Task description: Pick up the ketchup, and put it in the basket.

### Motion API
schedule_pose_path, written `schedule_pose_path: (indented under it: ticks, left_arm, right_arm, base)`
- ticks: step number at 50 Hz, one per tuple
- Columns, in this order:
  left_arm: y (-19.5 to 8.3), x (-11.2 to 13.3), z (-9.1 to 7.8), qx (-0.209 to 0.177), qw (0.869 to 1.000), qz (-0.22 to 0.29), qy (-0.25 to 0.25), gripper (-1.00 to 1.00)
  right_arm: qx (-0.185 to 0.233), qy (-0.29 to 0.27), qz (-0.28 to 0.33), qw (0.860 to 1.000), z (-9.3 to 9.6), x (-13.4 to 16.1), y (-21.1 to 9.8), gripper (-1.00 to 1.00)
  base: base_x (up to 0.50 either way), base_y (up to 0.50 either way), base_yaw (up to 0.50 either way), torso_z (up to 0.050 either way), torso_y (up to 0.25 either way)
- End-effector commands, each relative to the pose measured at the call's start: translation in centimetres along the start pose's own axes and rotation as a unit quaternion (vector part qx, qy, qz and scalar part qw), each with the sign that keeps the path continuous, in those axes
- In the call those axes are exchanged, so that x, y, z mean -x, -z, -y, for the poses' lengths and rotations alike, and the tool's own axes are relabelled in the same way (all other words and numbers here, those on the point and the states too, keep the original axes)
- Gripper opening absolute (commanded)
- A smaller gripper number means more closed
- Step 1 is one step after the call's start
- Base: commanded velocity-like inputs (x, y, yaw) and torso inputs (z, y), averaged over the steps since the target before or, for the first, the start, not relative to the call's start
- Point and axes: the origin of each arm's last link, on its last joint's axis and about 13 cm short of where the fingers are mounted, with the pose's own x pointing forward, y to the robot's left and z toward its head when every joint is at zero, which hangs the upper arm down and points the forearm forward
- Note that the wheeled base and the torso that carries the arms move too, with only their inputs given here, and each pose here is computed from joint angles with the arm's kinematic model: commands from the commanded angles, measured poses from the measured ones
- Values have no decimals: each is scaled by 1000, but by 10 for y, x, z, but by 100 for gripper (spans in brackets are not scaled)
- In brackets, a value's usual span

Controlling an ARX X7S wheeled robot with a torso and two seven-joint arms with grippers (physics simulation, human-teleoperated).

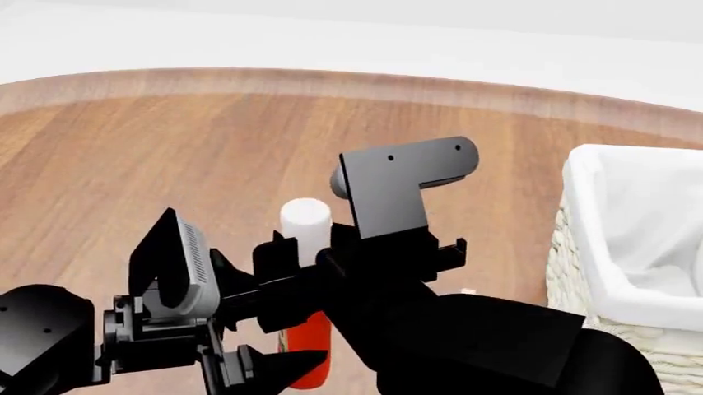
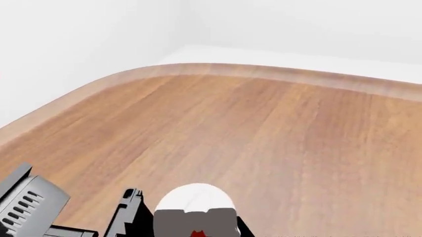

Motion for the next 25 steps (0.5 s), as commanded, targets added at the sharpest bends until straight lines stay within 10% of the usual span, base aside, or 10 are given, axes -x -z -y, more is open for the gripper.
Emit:
schedule_pose_path:
  ticks: [1, 10, 11, 25]
  left_arm:
    - [-5, 0, 0, -1, 1000, 14, -3, -100]
    - [-3, -1, -1, -1, 1000, 14, -12, -100]
    - [-3, -1, -1, -2, 1000, 12, -22, 100]
    - [-2, 0, 1, 4, 1000, 19, -14, 100]
  right_arm:
    - [6, 13, -3, 1000, 3, -2, 3, -100]
    - [5, 14, -1, 1000, 4, -2, 3, -100]
    - [5, 15, -1, 1000, 4, -3, 4, -100]
    - [5, 25, 18, 1000, 6, -4, 0, -100]
  base:
    - [0, 0, 0, 0, 0]
    - [0, 0, 0, 0, 0]
    - [0, 0, 0, 0, 0]
    - [0, 0, 0, 1, 0]
